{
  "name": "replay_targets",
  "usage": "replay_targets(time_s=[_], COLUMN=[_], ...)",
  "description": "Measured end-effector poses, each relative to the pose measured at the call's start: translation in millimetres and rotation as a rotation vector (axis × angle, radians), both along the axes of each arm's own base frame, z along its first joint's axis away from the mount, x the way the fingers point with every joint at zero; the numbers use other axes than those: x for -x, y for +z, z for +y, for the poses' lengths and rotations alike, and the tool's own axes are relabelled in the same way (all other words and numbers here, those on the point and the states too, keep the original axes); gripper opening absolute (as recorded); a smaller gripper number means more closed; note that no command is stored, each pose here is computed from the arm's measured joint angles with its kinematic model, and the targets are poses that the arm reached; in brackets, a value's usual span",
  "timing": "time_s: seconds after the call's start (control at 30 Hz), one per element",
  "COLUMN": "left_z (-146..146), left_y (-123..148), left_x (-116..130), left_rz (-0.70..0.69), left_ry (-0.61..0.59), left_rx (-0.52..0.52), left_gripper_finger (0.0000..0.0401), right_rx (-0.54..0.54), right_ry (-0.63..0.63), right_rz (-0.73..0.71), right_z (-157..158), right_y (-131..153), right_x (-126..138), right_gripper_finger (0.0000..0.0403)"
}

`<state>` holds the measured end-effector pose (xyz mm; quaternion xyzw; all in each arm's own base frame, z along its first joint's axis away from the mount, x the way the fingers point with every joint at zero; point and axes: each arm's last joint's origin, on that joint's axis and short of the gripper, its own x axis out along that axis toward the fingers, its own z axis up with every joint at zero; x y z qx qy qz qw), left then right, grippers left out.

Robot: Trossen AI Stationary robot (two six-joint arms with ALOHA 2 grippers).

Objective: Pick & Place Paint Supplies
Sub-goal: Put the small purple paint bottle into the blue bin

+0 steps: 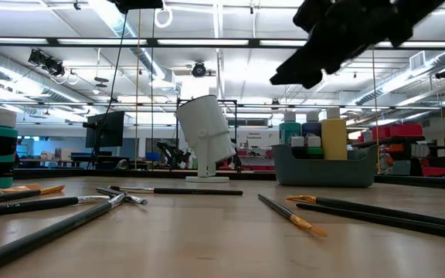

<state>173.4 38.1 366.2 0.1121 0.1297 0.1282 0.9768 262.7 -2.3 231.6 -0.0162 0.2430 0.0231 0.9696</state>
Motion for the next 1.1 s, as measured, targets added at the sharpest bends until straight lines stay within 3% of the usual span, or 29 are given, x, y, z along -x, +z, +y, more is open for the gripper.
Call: replay_targets(time_s=[0.27,0.47,0.57,0.8,1.1], left_z=[0.1,0.7,1.5,6.0,10.3], left_y=[1.1,-0.5,-3.7,-14.5,-8.9], left_x=[-0.3,-3.2,-7.4,-29.2,-40.1], left_rz=[-0.012,-0.006,0.011,0.042,-0.030], left_ry=[0.000,0.003,0.006,0.014,0.059], left_rx=[-0.001,0.012,0.030,0.065,-0.025], left_gripper_finger=[0.0142,0.0142,0.0142,0.0142,0.0142], right_rx=[-0.038,-0.195,-0.179,-0.087,-0.038], right_ry=[0.031,0.077,0.085,0.120,0.132], right_rz=[0.406,0.698,0.833,0.968,1.067], right_z=[36.1,61.4,72.1,90.6,102.6], right_y=[46.5,38.2,30.8,15.9,-3.6], right_x=[4.9,24.5,35.2,40.4,34.8], right_gripper_finger=[0.0204,0.0204,0.0204,0.0204,0.0204])
